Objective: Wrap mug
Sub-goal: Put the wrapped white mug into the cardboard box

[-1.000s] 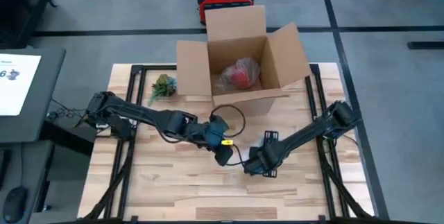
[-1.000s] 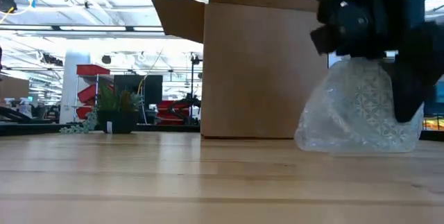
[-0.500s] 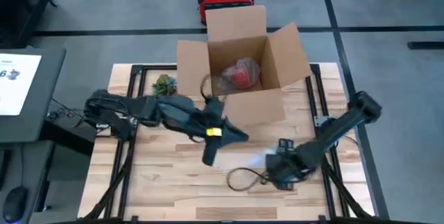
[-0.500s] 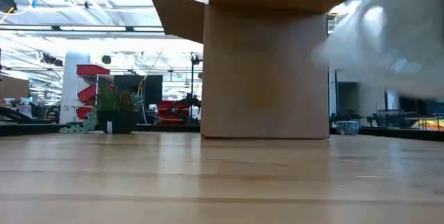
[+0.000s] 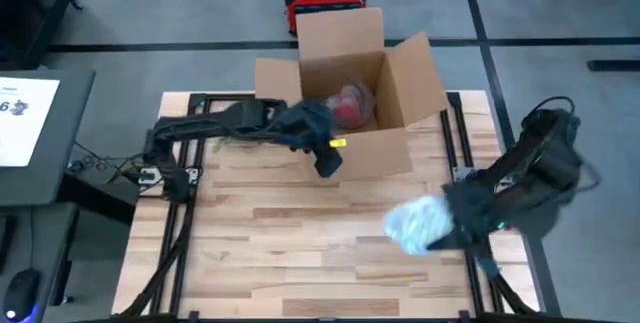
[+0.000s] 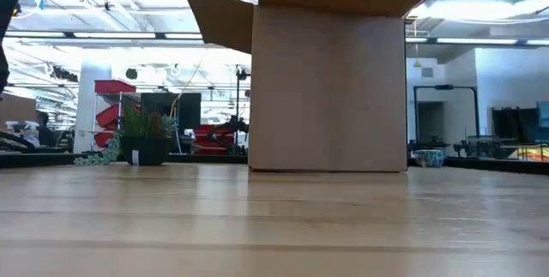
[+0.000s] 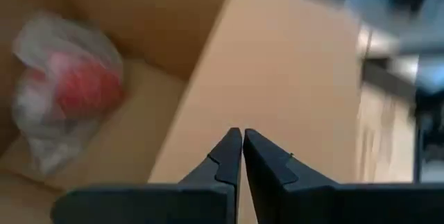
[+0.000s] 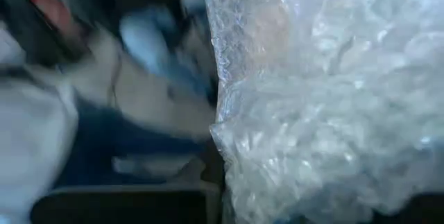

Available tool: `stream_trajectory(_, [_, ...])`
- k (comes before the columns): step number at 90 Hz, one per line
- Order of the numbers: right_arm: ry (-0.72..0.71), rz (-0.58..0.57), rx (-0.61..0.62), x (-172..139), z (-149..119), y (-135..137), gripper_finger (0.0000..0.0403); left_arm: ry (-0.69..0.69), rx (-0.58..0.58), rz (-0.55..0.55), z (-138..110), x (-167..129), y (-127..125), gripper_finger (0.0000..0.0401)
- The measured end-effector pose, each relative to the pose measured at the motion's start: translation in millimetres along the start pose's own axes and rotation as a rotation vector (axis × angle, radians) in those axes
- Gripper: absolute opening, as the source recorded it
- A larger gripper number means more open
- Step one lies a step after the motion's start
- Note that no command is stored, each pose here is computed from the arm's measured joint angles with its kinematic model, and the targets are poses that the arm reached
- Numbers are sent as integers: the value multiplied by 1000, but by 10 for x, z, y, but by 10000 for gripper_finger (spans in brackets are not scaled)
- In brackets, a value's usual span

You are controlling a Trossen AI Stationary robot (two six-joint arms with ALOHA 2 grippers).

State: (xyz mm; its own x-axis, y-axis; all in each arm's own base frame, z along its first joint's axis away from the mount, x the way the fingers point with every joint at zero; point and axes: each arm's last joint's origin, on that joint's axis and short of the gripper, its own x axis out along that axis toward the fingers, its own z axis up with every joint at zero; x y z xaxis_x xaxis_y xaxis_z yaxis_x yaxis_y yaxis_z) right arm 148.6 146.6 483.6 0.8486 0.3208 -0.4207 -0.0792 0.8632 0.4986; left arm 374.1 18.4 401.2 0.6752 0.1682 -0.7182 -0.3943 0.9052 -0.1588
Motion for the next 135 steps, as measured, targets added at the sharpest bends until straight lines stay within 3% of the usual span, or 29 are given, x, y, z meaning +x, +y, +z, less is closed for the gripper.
stream_trajectory(14, [-206, -87, -59, -245, 544, -46, 32, 105, 65, 69, -82, 287, 19, 44])
stream_trajectory(24, [-286, -244, -43, -252, 886, -239, 32, 158, 70, 82, -130, 480, 7, 63])
stream_trajectory(35, [-316, -449, 32, -281, 1167, -575, 32, 168, 85, 7, -156, 486, -99, 72])
stream_trajectory(42, [-330, -528, 55, -275, 1296, -834, 32, 155, 81, -26, -164, 376, -158, 73])
stream_trajectory(67, [-159, -564, 129, 129, 1651, -1711, 32, -54, 108, -153, -95, -462, -253, 73])
stream_trajectory(91, [101, -657, 228, 817, 1708, -2630, 32, -275, 102, -253, -129, -1407, -89, 73])
stream_trajectory(106, [305, -642, 290, 1259, 1579, -3156, 32, -411, 114, -206, -200, -1870, 91, 73])
stream_trajectory(135, [614, -581, 296, 1947, 1191, -3963, 37, -539, 78, -10, -255, -2156, 262, 73])
